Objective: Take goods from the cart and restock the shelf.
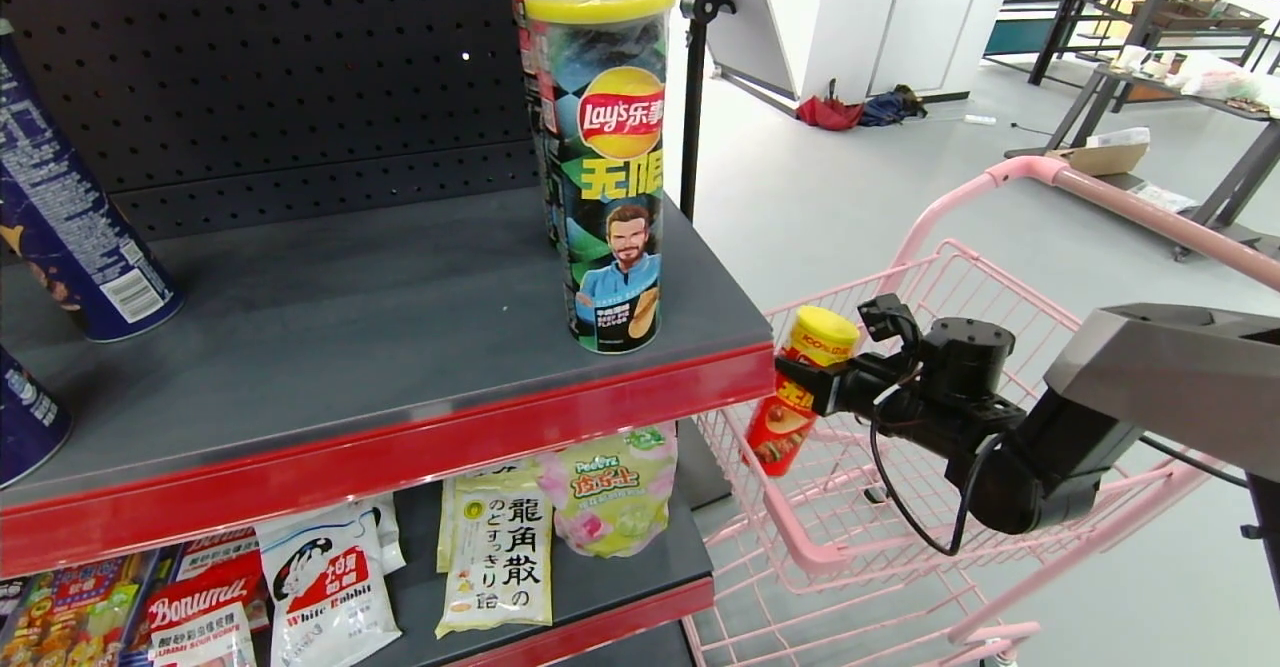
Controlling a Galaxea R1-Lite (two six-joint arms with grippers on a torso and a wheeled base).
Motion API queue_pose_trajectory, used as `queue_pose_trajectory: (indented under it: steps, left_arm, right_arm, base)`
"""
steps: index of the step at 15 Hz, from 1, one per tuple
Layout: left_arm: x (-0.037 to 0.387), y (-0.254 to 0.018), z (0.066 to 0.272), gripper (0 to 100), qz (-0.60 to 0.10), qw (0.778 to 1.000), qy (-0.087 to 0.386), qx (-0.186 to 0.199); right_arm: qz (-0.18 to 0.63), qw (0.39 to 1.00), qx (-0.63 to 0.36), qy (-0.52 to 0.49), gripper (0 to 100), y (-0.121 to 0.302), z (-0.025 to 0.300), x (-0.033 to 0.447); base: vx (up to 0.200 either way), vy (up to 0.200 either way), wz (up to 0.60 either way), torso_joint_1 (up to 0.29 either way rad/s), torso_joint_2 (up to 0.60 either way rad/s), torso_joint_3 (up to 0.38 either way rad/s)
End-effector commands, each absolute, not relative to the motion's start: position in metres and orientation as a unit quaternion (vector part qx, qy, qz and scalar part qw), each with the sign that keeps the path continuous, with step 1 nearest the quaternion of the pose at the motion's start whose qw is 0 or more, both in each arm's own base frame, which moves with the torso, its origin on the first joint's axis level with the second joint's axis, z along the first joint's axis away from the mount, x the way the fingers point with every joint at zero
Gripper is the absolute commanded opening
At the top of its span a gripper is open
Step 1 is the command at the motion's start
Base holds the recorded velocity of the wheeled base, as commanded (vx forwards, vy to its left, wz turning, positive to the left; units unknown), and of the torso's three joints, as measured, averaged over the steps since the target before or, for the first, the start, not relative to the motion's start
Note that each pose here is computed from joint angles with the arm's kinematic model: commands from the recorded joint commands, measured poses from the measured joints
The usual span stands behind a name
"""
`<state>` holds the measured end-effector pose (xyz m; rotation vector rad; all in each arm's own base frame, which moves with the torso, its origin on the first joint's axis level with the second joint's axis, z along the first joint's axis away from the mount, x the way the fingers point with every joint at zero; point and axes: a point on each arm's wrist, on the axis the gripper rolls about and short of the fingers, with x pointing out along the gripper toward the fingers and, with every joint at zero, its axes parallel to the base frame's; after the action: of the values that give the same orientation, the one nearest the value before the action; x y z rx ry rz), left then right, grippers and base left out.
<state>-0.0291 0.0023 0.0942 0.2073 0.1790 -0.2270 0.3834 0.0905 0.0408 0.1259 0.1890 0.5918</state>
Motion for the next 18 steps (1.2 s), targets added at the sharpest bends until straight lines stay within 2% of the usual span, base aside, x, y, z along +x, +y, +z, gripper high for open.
queue_pose_trajectory:
  steps: [1, 2, 5, 7, 8, 9, 10, 11, 13, 15, 18]
  left_arm:
    - [-0.029, 0.002, 0.094, 100, -0.114, 0.984, 0.089, 0.103]
    - [-0.029, 0.002, 0.094, 100, -0.114, 0.984, 0.089, 0.103]
    - [-0.029, 0.002, 0.094, 100, -0.119, 0.984, 0.090, 0.102]
    - [-0.029, 0.002, 0.094, 100, -0.121, 0.983, 0.089, 0.102]
    - [-0.029, 0.002, 0.094, 100, -0.118, 0.984, 0.090, 0.102]
    - [-0.029, 0.002, 0.094, 100, -0.118, 0.984, 0.089, 0.100]
    - [-0.029, 0.002, 0.094, 100, -0.117, 0.984, 0.089, 0.098]
    - [-0.029, 0.002, 0.094, 100, -0.121, 0.984, 0.089, 0.100]
    - [-0.029, 0.002, 0.094, 100, -0.118, 0.984, 0.089, 0.100]
    - [-0.029, 0.002, 0.094, 100, -0.115, 0.984, 0.092, 0.099]
    - [-0.029, 0.002, 0.094, 100, -0.115, 0.984, 0.090, 0.098]
  right_arm:
    - [0.274, 0.958, 0.058, 0.062, 0, 0.088, 0.075, 0.368]
    - [0.272, 0.959, 0.057, 0.057, 0, 0.086, 0.084, 0.363]
    - [0.248, 0.968, 0.025, 0.025, 0, 0.061, 0.166, 0.312]
    - [0.233, 0.972, 0.006, 0.012, 0, 0.048, 0.206, 0.280]
    - [0.209, 0.978, -0.014, 0.022, 0, 0.033, 0.235, 0.239]
    - [0.199, 0.979, -0.016, 0.032, 0, 0.028, 0.246, 0.220]
    - [0.167, 0.985, -0.017, 0.047, 0, 0.019, 0.265, 0.178]
    - [0.100, 0.993, -0.029, 0.062, 0, 0.008, 0.280, 0.135]
    - [0.079, 0.993, -0.036, 0.079, 0, 0.005, 0.282, 0.082]
    - [0.044, 0.994, -0.037, 0.092, 0, 0.002, 0.265, 0.024]
    - [-0.044, 0.992, -0.054, 0.103, 0, 0.000, 0.238, 0.003]
  base:
    - [0.000, 0.000, 0.00, 0.000, 0.00, 0.000]
    - [0.000, 0.000, 0.00, 0.000, 0.00, 0.000]
    - [0.000, 0.000, 0.00, 0.000, 0.00, 0.000]
    - [0.000, 0.000, 0.00, 0.000, 0.00, 0.000]
    - [0.000, 0.000, 0.00, 0.000, 0.00, 0.000]
    - [0.000, 0.000, 0.00, 0.000, 0.00, 0.000]
    - [0.000, 0.000, 0.00, 0.000, 0.00, 0.000]
    - [0.000, 0.000, 0.00, 0.000, 0.00, 0.000]
    - [0.000, 0.000, 0.00, 0.000, 0.00, 0.000]
    - [0.000, 0.000, 0.00, 0.000, 0.00, 0.000]
    - [0.000, 0.000, 0.00, 0.000, 0.00, 0.000]
